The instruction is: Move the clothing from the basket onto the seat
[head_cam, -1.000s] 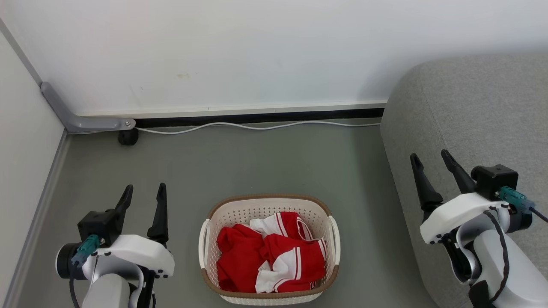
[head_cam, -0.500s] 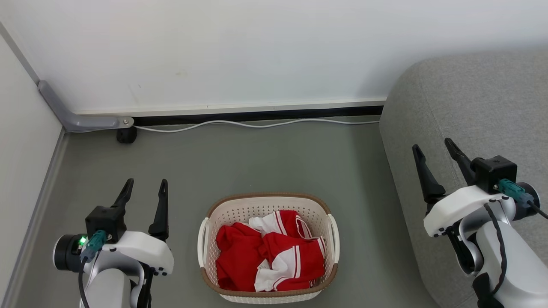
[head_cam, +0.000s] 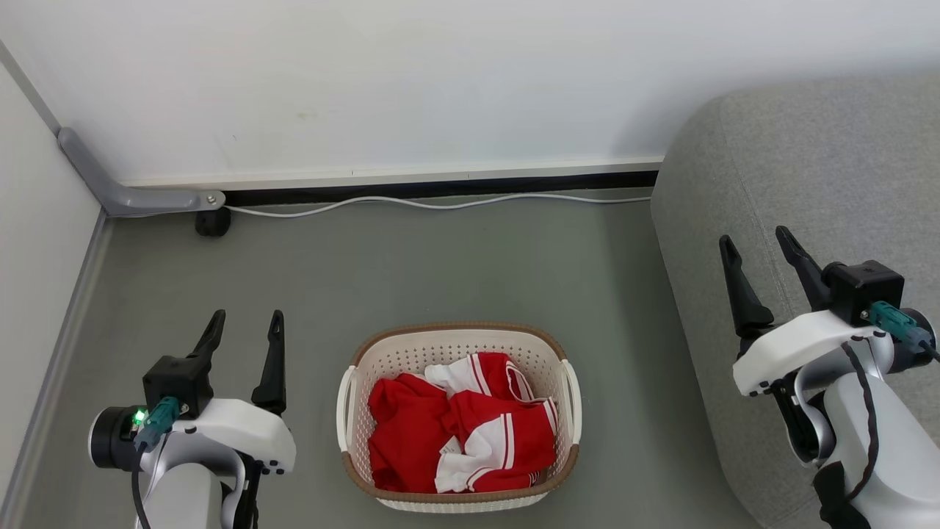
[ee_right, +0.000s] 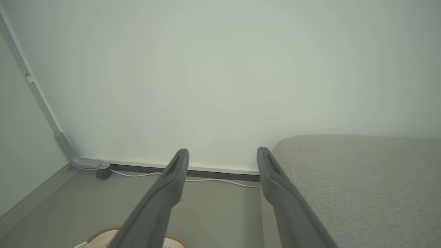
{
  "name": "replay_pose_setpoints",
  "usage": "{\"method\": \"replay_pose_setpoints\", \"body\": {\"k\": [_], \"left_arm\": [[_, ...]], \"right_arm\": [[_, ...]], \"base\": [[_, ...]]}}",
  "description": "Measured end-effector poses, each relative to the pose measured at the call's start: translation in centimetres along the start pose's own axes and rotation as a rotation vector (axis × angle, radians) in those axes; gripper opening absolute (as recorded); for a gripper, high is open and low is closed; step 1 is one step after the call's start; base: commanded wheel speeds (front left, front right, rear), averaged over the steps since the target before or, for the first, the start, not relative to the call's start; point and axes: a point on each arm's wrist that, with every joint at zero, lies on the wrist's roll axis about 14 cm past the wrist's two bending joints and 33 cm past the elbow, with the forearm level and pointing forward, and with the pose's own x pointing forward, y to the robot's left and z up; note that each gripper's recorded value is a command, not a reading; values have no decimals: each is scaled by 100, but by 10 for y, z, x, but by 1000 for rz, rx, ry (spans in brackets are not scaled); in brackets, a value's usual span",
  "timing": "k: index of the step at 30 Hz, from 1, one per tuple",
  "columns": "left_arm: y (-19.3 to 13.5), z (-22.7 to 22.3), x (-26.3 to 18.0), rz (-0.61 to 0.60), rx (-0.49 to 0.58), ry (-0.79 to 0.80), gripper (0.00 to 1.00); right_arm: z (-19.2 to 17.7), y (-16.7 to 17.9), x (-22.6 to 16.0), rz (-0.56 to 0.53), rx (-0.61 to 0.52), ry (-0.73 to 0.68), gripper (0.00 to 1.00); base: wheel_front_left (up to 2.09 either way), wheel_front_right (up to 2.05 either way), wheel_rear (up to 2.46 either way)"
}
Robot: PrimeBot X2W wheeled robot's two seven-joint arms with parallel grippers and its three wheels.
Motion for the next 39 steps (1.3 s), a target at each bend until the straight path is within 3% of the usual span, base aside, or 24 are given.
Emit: {"method": "replay_pose_setpoints", "body": {"k": [16, 26, 39], "left_arm": [[-21, -48, 41, -45, -78, 107, 100], [-46, -109, 88, -78, -176, 217, 100], [-93, -213, 111, -193, -219, 452, 100]], "right_arm": [[-2, -10, 43, -5, 21, -61, 100], [-40, -17, 91, 6, 28, -42, 100], [-107, -26, 117, 12, 39, 41, 100]], "base": [[0, 0, 0], [0, 0, 0], [0, 0, 0]]}}
